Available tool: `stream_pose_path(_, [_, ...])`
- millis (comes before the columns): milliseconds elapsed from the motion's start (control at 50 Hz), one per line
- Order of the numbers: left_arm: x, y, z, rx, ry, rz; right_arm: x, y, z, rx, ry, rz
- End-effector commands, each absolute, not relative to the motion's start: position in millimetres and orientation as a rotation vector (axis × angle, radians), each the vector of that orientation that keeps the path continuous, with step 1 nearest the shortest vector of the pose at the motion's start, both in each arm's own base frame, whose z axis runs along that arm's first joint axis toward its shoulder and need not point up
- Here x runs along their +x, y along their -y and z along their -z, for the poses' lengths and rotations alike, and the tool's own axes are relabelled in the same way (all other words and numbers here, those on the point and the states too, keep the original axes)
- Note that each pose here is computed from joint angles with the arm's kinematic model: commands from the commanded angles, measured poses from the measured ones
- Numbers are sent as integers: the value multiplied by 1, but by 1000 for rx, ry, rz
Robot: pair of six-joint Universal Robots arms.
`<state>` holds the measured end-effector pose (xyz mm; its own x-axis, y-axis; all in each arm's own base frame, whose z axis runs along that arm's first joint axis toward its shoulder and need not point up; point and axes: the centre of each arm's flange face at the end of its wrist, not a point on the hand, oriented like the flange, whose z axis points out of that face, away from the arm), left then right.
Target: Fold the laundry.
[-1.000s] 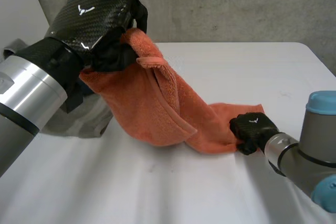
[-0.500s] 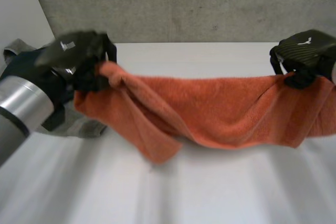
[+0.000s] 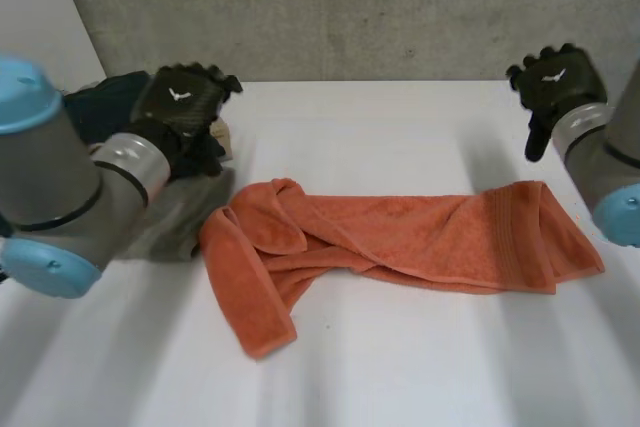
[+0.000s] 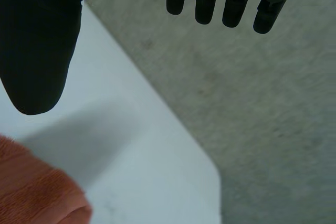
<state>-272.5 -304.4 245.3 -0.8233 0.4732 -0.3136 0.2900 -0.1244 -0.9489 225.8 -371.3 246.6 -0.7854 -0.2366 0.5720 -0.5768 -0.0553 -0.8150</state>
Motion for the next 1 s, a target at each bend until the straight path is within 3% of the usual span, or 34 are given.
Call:
stream_pose_path(20, [-266,278,-246,-880,1996,-2047,213,324,-258,938,2027,-1861])
stream_pose_path(160, [-280,277,-219,-919,2030,-1946,205,273,-221,1062,2331,-1614])
stream_pose_path(360, [-313,315,-181,-749,2087,-1702,205,258,-168,956,2557,-1764])
stream_pose_path(500, [-329,333,-152,-739,2148,-1617,211,268,-140,945,2592,-1788])
stream_pose_path(760, [-327,355,-120,-700,2242,-1648,226,293,-116,1001,2567,-1790])
stream_pose_path(920, [-326,353,-140,-770,2238,-1748,224,309,-130,956,2493,-1857])
stream_pose_path(1000, [-321,347,-185,-749,2165,-1834,221,312,-181,921,2339,-1994])
